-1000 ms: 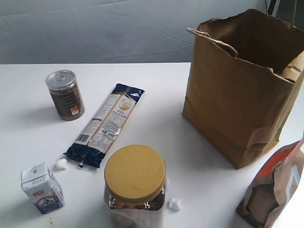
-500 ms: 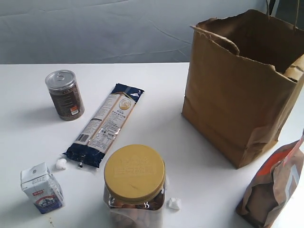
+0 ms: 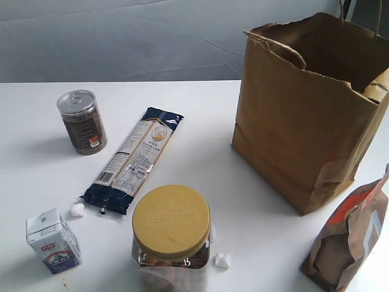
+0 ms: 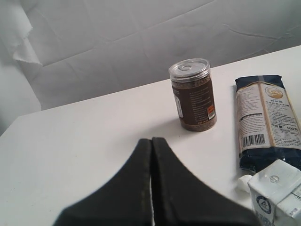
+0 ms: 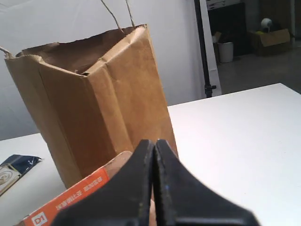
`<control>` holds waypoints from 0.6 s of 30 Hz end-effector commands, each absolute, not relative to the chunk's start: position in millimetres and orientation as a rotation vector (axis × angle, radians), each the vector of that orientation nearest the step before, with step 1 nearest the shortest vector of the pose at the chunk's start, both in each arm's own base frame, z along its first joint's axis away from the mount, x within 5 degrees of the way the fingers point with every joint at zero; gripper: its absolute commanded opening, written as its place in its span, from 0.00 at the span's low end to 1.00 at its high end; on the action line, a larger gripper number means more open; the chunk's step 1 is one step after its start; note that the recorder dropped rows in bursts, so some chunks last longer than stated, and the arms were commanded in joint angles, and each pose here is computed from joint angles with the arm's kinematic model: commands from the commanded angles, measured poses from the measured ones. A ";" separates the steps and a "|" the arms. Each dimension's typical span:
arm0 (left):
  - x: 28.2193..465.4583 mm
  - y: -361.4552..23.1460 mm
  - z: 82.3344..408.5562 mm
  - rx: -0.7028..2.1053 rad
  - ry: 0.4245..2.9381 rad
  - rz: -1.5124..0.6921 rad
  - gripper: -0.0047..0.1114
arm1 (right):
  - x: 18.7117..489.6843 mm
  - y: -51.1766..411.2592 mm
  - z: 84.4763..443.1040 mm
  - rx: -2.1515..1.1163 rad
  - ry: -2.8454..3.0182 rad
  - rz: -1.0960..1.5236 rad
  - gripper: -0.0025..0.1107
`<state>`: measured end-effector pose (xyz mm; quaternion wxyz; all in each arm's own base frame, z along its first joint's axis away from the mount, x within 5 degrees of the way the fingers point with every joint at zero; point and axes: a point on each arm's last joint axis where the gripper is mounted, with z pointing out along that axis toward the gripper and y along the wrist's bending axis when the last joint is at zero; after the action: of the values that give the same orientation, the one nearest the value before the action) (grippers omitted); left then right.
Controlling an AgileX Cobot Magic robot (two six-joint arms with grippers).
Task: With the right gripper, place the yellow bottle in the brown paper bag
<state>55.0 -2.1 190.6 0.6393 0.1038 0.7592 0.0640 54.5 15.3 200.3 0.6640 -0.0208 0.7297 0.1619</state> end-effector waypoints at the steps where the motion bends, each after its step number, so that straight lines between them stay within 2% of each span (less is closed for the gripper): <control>1: 55.0 -2.4 189.5 0.235 1.732 0.136 0.04 | 53.4 17.0 196.2 -0.092 1.682 0.373 0.02; 18: 55.0 -2.4 189.5 0.235 1.732 0.136 0.04 | 52.8 18.6 195.7 -0.105 1.689 0.411 0.02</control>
<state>55.0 -2.1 190.6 0.6393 0.1038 0.7592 0.0640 53.0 18.9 196.9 0.6432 -0.0418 0.7418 0.1851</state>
